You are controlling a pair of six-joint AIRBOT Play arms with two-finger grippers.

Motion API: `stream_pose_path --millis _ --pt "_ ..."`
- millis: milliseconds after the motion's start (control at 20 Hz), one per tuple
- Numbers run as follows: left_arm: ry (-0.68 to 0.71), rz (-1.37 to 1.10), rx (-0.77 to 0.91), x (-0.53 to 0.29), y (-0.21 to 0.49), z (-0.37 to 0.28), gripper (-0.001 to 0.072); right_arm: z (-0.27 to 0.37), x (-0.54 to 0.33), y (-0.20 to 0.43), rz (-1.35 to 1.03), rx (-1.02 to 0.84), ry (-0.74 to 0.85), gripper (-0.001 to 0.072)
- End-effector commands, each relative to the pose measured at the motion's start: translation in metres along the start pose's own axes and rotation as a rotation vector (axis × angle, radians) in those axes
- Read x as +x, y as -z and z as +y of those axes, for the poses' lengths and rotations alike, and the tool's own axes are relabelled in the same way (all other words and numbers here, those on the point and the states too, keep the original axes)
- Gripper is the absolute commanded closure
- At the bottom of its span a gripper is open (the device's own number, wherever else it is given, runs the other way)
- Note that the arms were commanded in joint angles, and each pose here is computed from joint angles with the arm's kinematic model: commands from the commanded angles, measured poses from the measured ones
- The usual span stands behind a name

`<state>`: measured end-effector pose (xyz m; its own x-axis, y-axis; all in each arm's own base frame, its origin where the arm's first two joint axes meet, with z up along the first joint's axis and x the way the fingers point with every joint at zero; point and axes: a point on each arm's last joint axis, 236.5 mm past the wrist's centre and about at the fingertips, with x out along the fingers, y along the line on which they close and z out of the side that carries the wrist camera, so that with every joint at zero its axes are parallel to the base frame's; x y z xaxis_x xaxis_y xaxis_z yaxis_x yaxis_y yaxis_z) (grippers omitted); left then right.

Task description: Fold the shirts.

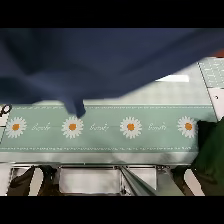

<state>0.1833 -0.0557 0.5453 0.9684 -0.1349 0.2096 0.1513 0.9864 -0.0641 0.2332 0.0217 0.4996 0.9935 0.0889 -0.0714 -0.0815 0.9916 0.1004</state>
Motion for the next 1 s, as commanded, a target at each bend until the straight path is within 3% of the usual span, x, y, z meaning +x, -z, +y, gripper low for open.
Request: stream_pose_path --millis 0,200,500,650,950 --pt "-0.054 -0.093 0.129 -0.065 -0.030 -0.018 0.0692 -0.003 -0.079 0.002 -0.052 -0.066 0.175 0.0678" --pt "-0.098 -0.075 0.061 -0.121 -0.025 0.010 0.0692 -0.001 -0.125 0.022 -0.031 -0.067 0.248 0.0678" --pt "-0.061 0.156 -0.077 -0.116 0.032 0.032 0.0692 -0.007 -0.132 0.039 0.020 -0.042 0.285 0.0678" --pt "-0.095 0.317 -0.089 -0.092 0.083 0.041 0.0692 -0.014 -0.101 0.068 0.129 0.005 0.249 0.0678" --pt "-0.143 0.694 -0.117 0.028 0.238 0.061 0.0692 -0.038 0.029 0.200 0.521 0.134 0.044 0.0678"
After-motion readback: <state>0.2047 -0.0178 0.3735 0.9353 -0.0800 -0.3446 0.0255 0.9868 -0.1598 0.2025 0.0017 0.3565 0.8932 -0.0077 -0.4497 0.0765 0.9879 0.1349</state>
